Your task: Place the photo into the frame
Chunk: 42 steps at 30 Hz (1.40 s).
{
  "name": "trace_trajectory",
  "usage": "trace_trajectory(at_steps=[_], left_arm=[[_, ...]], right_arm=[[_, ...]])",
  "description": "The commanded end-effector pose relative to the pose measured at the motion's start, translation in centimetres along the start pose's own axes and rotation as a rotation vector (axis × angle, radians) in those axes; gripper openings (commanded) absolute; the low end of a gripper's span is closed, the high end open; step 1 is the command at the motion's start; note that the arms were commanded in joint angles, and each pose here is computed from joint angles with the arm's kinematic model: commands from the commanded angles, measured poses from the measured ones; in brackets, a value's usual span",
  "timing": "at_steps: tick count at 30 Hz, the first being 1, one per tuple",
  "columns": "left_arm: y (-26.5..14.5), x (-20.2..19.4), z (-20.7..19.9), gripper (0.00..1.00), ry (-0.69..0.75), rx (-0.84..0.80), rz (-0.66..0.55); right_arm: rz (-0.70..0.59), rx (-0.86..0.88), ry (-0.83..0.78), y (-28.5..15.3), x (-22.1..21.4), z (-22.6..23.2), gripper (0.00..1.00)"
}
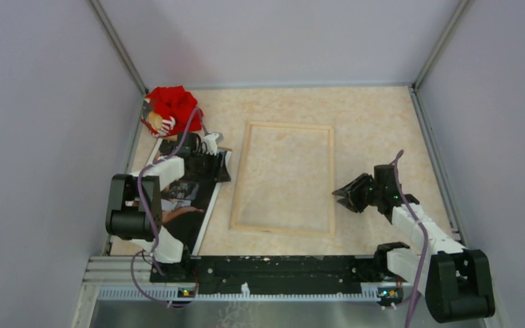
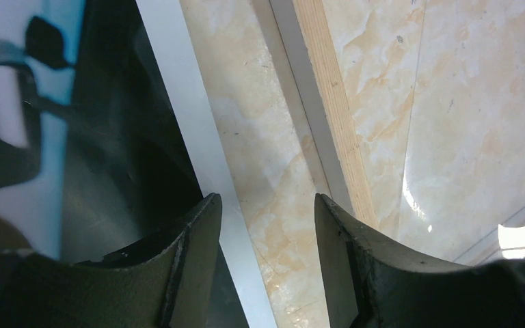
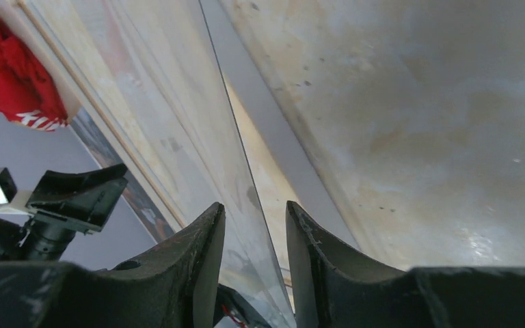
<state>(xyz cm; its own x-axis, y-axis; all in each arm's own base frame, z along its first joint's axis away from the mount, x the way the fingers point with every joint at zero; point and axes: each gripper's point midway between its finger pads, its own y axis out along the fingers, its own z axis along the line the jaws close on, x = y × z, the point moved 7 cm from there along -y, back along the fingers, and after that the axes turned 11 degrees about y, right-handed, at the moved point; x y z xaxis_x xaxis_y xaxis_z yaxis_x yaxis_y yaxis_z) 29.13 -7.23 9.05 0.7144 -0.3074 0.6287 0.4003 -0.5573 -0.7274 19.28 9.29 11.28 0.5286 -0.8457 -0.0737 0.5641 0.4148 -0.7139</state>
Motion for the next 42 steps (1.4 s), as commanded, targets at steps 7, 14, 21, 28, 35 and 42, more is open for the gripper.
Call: trace_trajectory(at_steps=[7, 14, 21, 28, 35, 42], left_arm=[[-0.3, 1.7, 0.4, 0.60, 0.048, 0.020, -0.050], [-0.1, 1.6, 0.5, 0.59, 0.048, 0.023, -0.046], [0.1, 1.6, 0.5, 0.60, 0.048, 0.024, -0.041], [0.7, 1.8, 0.6, 0.60, 0.046, 0.021, -0.042], [1.4, 2.0, 0.4, 0.60, 0.046, 0.003, -0.040], [1.5, 2.1, 0.3, 0.60, 0.053, -0.002, -0.040]], right_arm=[[-0.036, -0.048, 0.007, 0.1, 0.1, -2.9, 0.31], [-0.032, -0.014, -0.018, -1.8, -0.5, -2.0, 0.32], [-0.015, 0.043, -0.015, -3.2, -1.3, -1.7, 0.32], [-0.102, 0.190, -0.094, -5.8, -0.3, 3.7, 0.00], [-0.035, 0.367, -0.343, -9.3, 0.5, 14.0, 0.00], [0.033, 0.457, -0.416, -11.7, -0.7, 20.5, 0.00]])
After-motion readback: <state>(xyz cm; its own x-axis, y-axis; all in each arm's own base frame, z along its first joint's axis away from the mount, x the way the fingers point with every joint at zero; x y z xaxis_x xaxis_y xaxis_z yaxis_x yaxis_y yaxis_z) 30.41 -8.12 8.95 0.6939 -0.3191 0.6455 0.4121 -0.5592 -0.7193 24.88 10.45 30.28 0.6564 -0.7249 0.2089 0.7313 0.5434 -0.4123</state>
